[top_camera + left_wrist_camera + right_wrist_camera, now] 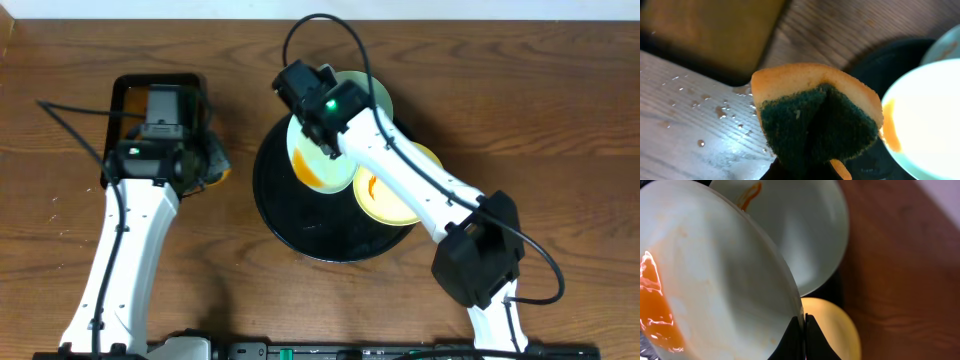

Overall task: Clean dirty plates on tray and stack at the side
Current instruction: 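Lift the scrubbed green plate with the right gripper off the tray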

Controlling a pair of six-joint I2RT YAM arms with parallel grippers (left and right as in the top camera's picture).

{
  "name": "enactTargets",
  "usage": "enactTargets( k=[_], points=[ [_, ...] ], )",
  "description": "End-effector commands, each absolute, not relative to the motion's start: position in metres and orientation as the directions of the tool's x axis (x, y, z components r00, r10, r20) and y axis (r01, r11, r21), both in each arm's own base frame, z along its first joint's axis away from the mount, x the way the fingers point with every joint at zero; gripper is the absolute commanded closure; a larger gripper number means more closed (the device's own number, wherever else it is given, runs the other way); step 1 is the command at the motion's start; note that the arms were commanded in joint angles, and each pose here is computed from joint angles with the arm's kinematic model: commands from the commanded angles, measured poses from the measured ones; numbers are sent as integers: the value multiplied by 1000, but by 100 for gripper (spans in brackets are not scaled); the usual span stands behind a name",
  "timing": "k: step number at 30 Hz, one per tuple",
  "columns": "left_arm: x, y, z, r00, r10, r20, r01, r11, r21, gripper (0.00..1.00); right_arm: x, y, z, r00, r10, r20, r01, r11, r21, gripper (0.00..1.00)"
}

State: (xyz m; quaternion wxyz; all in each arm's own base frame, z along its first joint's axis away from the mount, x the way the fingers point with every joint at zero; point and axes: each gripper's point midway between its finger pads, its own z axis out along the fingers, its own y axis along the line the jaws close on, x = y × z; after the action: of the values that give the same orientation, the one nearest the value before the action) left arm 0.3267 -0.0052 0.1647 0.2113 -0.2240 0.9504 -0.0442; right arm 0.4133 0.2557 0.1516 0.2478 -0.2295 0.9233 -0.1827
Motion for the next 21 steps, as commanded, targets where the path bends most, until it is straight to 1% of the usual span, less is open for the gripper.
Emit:
enactTargets(
  k=[1, 4, 7, 10, 14, 17, 21],
  points=[
    [324, 2, 165, -800, -484, -354, -436, 875, -211, 92, 417, 258, 192, -700, -561, -441, -275, 782, -559, 99],
    [324, 6, 165, -795, -495, -350, -448, 869, -212, 92, 414, 266, 199, -667, -602, -438, -276, 746, -606, 99],
    [324, 6, 165, -794, -496, -350, -449, 868, -212, 93, 409, 270, 211, -628, -653, -424, -249, 684, -685, 99],
    [324, 6, 165, -794, -496, -351, -449, 868, -212, 92, 401, 283, 215, -579, -720, -382, -293, 621, -727, 99],
    [324, 6, 165, -794, -496, -350, -449, 868, -212, 92, 394, 295, 226, -531, -762, -370, -271, 567, -778, 99],
    [324, 6, 165, -794, -497, -350, -449, 868, -212, 92, 391, 301, 234, -507, -780, -368, -247, 540, -805, 99],
    [324, 6, 165, -794, -497, -350, -449, 868, -212, 92, 389, 303, 234, -501, -787, -361, -254, 532, -807, 99]
  ],
)
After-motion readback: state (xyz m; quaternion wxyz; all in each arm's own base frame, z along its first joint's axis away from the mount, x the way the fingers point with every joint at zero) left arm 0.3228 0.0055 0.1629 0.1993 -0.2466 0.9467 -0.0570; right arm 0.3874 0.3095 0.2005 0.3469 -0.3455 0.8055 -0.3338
